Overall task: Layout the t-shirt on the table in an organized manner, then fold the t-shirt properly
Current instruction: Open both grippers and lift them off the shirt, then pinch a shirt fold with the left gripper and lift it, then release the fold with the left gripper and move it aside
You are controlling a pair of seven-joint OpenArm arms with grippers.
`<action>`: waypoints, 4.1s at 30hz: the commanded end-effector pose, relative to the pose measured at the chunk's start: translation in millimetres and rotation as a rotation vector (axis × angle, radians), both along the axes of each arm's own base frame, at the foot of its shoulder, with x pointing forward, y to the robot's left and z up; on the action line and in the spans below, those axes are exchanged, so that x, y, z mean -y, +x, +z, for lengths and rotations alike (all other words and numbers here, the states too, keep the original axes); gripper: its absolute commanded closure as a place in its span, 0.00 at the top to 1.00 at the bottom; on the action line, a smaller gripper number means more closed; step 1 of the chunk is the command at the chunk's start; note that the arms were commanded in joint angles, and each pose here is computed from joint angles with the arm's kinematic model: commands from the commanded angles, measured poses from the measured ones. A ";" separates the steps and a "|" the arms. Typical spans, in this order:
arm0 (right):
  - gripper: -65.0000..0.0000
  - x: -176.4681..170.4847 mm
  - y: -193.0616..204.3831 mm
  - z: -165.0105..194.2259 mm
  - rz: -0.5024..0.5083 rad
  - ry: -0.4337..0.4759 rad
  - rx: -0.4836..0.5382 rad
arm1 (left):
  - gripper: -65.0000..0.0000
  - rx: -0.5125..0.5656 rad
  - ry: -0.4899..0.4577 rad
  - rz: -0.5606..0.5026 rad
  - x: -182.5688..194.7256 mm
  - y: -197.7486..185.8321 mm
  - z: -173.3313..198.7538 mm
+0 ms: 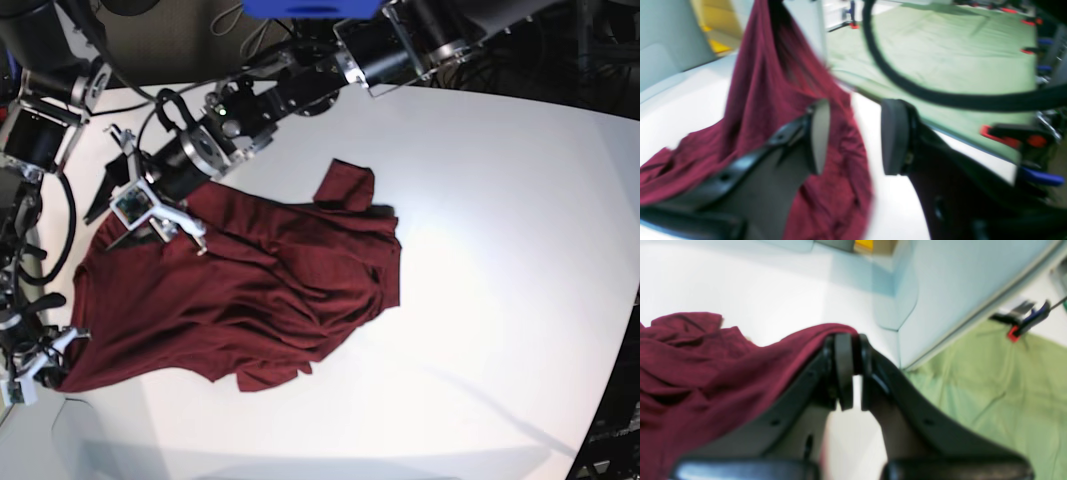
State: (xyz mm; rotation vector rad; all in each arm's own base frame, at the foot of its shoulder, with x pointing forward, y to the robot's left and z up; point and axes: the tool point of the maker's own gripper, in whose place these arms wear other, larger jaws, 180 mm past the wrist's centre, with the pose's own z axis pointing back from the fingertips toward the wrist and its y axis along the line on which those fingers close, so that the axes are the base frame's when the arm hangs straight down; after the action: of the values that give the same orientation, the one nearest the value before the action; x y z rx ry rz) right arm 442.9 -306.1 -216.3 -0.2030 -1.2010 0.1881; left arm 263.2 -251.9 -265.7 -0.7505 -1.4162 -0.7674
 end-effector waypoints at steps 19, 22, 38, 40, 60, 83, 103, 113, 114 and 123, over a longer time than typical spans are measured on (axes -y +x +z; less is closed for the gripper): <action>0.61 7.4 -30.4 -23.6 -0.027 0.011 -0.020 | 0.41 -0.016 -0.175 0.453 -149.2 87.4 32.4; 0.64 16.3 -41.4 -6.3 -0.085 0.041 0.052 | 0.41 -0.049 -0.159 0.543 -184.1 92.1 15.2; 0.65 -92.5 -142.4 -79.4 0.066 0.109 -0.103 | 0.41 -0.169 -0.134 0.801 -279.6 60.8 -29.2; 0.65 -99.5 -149.8 -89.5 0.067 0.133 -0.129 | 0.41 -0.186 -0.126 0.816 -284.1 57.7 -36.1; 0.64 -163.8 -182.2 -128.0 0.221 0.188 -0.264 | 0.41 -0.289 -0.144 0.965 -336.0 78.3 -73.8; 0.64 -162.2 -187.7 -132.1 0.217 0.186 -0.280 | 0.07 -0.388 -0.103 0.882 -302.6 95.9 -112.3; 0.64 -149.7 -178.9 -124.5 0.222 0.140 -0.261 | 0.00 -0.175 -0.344 0.671 -252.5 31.3 30.9; 0.64 -84.6 -173.6 -107.3 0.054 0.096 -0.206 | 0.00 -0.289 -0.239 0.393 -185.7 -42.3 2.7; 0.64 -81.4 -173.9 -106.6 0.045 0.094 -0.203 | 0.00 -0.288 -0.223 0.387 -187.4 -44.0 -0.5; 0.64 -70.8 -172.7 -101.9 0.010 0.095 -0.186 | 0.04 -0.306 -0.068 0.356 -211.5 -57.4 -38.9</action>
State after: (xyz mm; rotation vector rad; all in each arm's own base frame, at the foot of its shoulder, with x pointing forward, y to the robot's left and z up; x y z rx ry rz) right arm 263.9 -234.9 -331.1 -0.0921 -0.9719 0.1490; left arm 205.4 -38.0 -317.7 -0.5875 -1.2133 -0.3201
